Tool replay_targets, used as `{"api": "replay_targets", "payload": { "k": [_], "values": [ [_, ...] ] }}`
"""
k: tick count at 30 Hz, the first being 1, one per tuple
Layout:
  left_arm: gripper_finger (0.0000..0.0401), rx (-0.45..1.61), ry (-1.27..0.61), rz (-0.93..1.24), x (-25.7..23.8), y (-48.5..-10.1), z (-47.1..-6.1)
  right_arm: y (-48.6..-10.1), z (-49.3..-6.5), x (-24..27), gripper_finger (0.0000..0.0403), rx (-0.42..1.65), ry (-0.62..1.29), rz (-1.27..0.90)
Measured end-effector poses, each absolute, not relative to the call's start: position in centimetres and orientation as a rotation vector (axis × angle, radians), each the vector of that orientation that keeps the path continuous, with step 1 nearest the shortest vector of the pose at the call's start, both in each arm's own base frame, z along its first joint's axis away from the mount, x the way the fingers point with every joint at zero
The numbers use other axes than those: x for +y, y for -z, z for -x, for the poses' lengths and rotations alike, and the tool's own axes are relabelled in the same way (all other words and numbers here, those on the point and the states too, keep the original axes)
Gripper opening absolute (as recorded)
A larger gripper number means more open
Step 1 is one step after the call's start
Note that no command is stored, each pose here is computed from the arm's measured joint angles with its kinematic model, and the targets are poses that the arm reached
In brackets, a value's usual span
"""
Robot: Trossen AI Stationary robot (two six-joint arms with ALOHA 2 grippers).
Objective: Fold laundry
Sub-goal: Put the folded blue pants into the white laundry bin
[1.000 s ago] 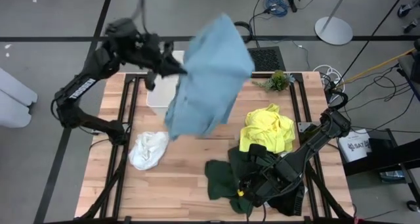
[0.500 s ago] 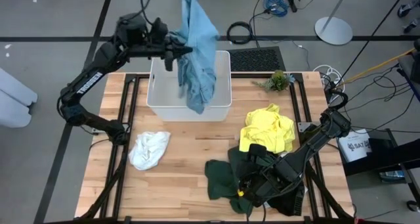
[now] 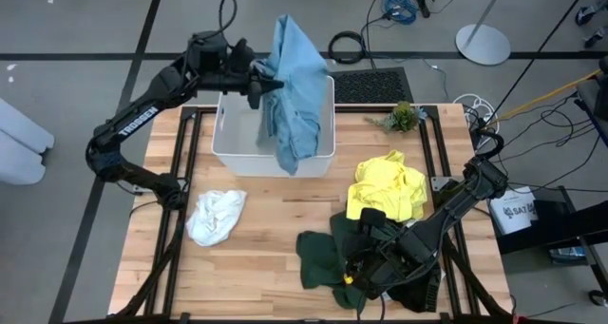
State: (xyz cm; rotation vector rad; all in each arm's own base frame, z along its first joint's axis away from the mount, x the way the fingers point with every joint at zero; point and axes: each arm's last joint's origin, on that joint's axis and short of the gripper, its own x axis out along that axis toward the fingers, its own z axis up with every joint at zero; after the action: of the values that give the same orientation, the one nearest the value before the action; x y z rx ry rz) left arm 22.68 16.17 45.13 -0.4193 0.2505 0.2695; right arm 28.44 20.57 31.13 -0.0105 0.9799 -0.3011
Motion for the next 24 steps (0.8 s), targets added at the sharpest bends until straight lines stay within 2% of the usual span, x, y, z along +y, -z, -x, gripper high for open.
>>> {"api": "replay_targets", "payload": {
  "k": [5,24],
  "values": [
    [0.0018,0.331,-0.486,0.405,17.0,-44.1,-22.3,-31.1,-28.4,20.6,0.0247,0.980,0.301,0.010],
    [0.0018,1.208,-0.396,0.507,19.2,-32.6,-24.8,-31.1,-28.7,20.2,0.0247,0.985,0.296,0.037]
  ]
}}
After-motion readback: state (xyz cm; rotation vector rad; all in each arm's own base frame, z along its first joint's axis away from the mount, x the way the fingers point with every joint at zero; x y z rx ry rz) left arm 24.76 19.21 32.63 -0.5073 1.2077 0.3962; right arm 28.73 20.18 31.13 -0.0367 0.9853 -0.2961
